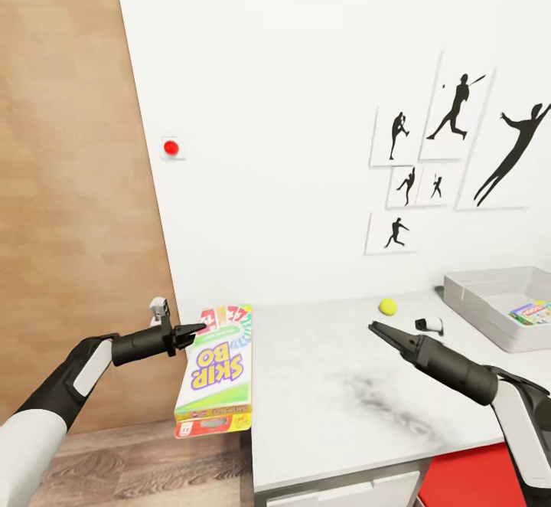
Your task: Put all the toys in the child's room - the three board games (two on the bed and one on the table), the two jigsaw puzzles on the table, and the tennis ball on the table - inside the toy box on the table in the child's room.
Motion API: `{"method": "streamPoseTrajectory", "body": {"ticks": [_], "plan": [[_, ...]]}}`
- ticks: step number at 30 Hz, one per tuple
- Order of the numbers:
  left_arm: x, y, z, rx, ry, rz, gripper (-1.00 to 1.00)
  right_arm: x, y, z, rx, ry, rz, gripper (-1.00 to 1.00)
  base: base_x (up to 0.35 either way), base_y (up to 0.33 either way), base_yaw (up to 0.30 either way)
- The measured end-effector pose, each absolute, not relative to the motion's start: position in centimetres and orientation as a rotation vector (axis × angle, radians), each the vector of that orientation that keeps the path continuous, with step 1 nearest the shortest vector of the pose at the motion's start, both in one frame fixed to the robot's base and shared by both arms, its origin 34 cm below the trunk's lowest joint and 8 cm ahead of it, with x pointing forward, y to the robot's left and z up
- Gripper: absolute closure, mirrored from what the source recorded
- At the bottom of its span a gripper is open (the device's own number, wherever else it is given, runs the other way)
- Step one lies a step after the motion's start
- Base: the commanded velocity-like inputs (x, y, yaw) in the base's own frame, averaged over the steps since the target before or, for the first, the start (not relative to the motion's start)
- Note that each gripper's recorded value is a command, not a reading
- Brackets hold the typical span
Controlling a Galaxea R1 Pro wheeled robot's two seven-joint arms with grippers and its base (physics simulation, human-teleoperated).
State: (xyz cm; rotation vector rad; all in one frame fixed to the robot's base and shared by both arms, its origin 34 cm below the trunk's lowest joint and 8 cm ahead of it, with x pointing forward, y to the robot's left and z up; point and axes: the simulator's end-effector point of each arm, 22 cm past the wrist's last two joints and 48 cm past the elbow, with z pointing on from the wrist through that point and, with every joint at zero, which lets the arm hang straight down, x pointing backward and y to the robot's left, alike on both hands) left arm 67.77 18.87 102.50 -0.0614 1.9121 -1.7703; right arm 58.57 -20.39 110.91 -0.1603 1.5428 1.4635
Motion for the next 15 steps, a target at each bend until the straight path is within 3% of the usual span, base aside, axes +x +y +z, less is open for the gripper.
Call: {"method": "streamPoseTrajectory", "body": {"ticks": [15], "plan": [[67.4,16.7,104.5,-0.063,1.888,-1.821,1.00,59.1,-21.4,112.6,-0.115,1.554,1.436,-1.00,0.000,0.000,0.000]]}}
